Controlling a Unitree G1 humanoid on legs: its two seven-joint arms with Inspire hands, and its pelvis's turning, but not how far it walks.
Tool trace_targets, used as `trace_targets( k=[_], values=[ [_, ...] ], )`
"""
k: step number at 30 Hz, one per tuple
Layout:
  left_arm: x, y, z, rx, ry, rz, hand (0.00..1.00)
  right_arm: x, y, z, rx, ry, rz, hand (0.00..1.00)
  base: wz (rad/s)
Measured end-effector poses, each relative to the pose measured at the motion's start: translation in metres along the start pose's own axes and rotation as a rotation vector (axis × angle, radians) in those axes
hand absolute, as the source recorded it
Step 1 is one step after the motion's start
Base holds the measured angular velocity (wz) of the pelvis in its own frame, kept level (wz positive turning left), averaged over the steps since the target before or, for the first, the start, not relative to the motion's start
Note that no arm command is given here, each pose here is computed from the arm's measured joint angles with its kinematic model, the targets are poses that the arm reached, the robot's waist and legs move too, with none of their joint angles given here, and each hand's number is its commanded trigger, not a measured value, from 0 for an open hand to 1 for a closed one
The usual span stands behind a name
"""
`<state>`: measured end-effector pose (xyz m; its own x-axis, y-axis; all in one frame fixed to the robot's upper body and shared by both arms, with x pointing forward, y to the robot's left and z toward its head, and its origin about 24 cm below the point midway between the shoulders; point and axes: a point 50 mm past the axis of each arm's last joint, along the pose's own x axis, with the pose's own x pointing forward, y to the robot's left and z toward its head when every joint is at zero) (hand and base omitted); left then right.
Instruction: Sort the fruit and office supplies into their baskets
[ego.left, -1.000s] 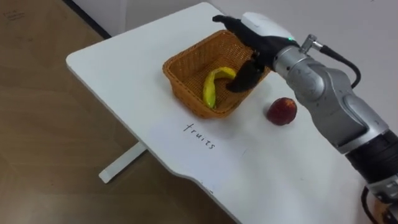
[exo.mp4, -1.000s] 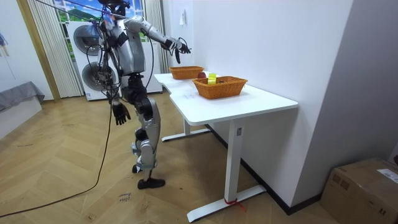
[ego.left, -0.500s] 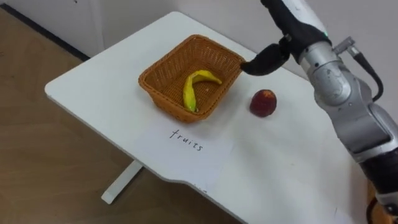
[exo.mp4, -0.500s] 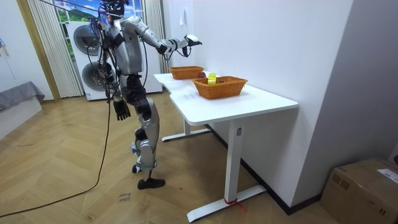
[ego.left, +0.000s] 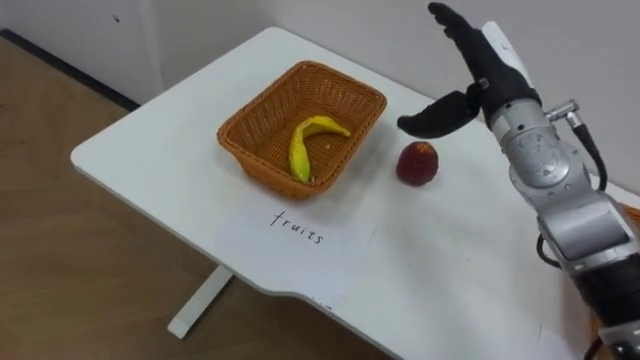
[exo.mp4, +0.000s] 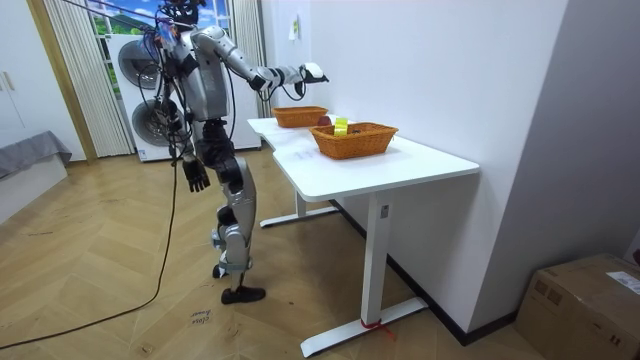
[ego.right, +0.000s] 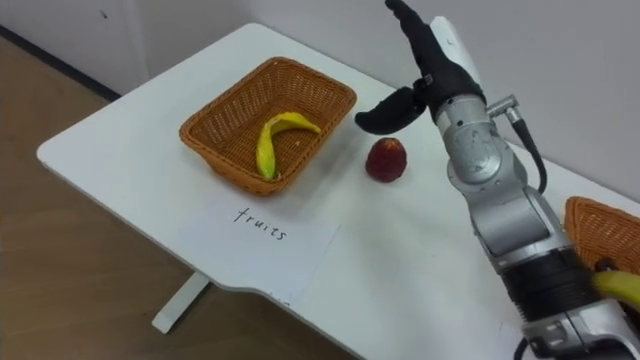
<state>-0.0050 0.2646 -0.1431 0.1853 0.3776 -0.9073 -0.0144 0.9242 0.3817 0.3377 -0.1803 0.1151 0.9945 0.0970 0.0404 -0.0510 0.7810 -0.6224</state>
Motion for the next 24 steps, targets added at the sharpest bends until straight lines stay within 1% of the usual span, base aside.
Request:
trace_targets(
  k=[5,9,13,17,24],
  values=[
    [0.0,-0.001,0.0,0.001,0.006,-0.018,0.0,-0.001,0.001,-0.001,0.005,0.001,-0.014,0.0,0.02],
    [0.0,-0.003,0.0,0.007,0.012,-0.028,0.0,-0.007,0.006,-0.015,0.014,0.048,-0.007,0.0,0.0],
    [-0.001,-0.005,-0.001,0.011,0.015,-0.036,0.0,-0.011,0.01,-0.026,0.069,0.092,0.001,0.0,0.0],
    [-0.001,-0.005,-0.004,0.012,0.022,-0.04,0.0,-0.011,0.011,-0.027,0.121,0.101,0.005,0.0,0.0],
    [-0.004,-0.008,-0.01,0.029,0.031,-0.074,0.0,-0.011,0.025,-0.029,0.268,0.129,0.022,0.0,0.06]
  ],
)
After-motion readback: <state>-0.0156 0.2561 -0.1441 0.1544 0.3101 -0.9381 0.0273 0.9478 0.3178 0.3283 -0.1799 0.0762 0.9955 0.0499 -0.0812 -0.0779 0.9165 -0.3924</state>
